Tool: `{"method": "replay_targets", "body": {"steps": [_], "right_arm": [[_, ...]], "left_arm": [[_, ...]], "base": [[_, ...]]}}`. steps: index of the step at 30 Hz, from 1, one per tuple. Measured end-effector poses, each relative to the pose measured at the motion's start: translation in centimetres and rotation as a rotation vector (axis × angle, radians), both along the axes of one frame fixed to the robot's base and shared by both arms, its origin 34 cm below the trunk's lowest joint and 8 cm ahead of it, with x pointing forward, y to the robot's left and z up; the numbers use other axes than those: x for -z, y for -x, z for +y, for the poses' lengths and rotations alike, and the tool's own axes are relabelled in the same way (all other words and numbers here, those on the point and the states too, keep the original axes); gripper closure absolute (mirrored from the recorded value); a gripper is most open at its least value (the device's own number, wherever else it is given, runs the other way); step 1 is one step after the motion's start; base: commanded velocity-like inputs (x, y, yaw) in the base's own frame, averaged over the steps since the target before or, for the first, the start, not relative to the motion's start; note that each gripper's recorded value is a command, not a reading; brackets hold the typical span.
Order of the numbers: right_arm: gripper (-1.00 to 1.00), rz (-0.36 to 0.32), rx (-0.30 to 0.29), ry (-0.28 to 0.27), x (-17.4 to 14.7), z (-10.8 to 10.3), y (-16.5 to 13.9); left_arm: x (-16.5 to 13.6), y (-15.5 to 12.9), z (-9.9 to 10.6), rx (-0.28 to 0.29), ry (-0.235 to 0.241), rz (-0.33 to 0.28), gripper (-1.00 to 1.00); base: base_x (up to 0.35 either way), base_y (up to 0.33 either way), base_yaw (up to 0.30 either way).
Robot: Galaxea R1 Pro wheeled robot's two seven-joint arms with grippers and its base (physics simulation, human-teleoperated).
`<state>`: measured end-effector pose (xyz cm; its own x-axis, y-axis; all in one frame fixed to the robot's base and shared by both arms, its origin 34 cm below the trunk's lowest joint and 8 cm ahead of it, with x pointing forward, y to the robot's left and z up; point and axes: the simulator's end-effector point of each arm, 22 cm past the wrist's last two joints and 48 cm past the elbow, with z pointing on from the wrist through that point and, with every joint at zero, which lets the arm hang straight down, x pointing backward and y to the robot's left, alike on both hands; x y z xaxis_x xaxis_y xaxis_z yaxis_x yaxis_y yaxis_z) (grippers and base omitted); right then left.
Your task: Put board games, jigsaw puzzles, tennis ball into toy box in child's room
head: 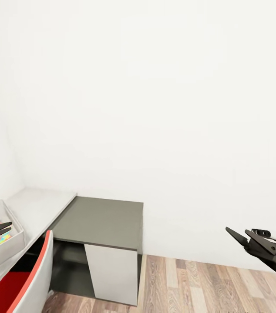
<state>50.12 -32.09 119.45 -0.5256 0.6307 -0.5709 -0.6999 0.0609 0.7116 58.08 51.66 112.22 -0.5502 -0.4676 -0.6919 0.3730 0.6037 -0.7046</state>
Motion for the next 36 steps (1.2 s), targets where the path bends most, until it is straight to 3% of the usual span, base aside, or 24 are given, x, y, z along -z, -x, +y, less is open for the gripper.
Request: {"method": "replay_targets", "body": {"steps": [15,20,36], "right_arm": [[-1.00,-0.020,0.000,0.001,-0.8,0.0,0.4],[-1.00,-0.026,0.000,0.001,-1.0,0.0,0.5],[-1.00,-0.044,0.002,0.005,-1.7,0.0,0.9]], "left_arm": [[-0.8,0.2,-0.2,0.004,-0.004,-0.022,-1.00],[-0.9,0.0,-1.1,0.019,-0.003,-0.038,-1.00],[-1.9,-1.6,-7.4,0.123,-0.011,-0.129,-1.00]], "base": [[0.000,-0.001,-0.199],[0.000,0.000,-0.199],[0.000,0.000,-0.198]]}}
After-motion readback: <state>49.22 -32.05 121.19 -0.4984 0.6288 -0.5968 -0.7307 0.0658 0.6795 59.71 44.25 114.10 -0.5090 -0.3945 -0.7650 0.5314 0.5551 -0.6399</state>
